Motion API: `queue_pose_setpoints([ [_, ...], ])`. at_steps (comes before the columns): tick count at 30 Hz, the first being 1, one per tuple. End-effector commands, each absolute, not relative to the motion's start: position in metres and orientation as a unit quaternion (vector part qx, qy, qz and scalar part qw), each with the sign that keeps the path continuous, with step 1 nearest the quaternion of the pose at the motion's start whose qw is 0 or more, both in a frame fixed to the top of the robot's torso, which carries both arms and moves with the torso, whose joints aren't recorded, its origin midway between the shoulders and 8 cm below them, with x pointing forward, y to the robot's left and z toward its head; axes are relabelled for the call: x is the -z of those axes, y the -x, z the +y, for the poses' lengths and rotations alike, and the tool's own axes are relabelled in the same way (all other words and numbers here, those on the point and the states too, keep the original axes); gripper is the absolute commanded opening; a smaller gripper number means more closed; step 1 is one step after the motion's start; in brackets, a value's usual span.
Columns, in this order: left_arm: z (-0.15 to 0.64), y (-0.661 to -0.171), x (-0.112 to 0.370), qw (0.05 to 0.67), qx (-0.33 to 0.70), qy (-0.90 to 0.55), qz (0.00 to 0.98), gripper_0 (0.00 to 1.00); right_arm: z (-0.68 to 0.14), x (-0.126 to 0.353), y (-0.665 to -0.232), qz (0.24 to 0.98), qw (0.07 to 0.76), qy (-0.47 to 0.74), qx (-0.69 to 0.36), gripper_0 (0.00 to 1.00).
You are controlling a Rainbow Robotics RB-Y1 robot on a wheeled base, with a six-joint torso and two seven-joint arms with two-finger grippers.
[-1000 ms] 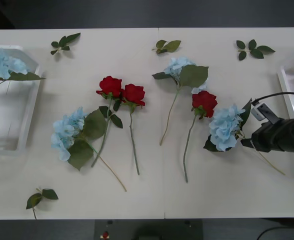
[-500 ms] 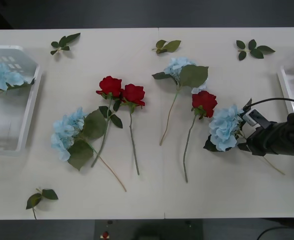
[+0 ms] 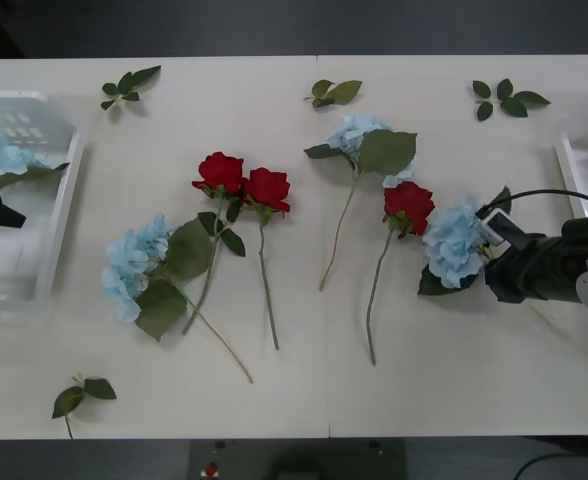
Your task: Put the red flowers into the right box and the blue flowers into the left box
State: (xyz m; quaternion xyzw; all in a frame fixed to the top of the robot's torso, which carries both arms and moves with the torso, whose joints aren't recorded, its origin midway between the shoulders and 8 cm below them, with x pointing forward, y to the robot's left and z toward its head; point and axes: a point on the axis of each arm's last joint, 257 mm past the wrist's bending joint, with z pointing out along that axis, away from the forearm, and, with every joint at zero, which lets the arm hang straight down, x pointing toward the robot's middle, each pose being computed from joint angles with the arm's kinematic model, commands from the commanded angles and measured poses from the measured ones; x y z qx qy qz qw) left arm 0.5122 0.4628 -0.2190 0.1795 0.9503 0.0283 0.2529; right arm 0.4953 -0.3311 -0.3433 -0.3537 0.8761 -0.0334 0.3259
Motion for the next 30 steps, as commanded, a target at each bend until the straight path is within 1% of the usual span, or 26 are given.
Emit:
queue_pose_setpoints([
  [1,0.431,-0.514,0.178,0.266,0.007,-0.161,0.95,1.0,-0.334,0.334,-0.503,0.872,0.335,0.356,0.04,0.0],
  [6,0.385,-0.496,0.171,0.24,0.055,-0.151,0.957,1.0,-0.335,0.328,-0.506,0.873,0.34,0.349,0.037,0.0],
  [9,0.359,-0.482,0.169,0.219,0.071,-0.136,0.963,1.0,-0.334,0.318,-0.508,0.881,0.347,0.321,0.015,0.0],
  [14,0.32,-0.459,0.168,0.206,0.081,-0.109,0.969,1.0,-0.333,0.287,-0.518,0.888,0.368,0.274,-0.022,0.0],
  [21,0.278,-0.427,0.181,0.222,0.064,-0.076,0.97,1.0,-0.308,0.241,-0.525,0.883,0.397,0.236,-0.088,0.0],
  [23,0.268,-0.42,0.187,0.221,0.065,-0.064,0.971,1.0,-0.299,0.229,-0.525,0.882,0.397,0.23,-0.106,0.0],
  [26,0.249,-0.408,0.202,0.213,0.075,-0.04,0.973,1.0,-0.281,0.203,-0.526,0.886,0.383,0.195,-0.172,0.0],
  [30,0.231,-0.4,0.217,0.196,0.09,-0.013,0.976,1.0,-0.272,0.177,-0.526,0.877,0.376,0.211,-0.213,0.0],
])
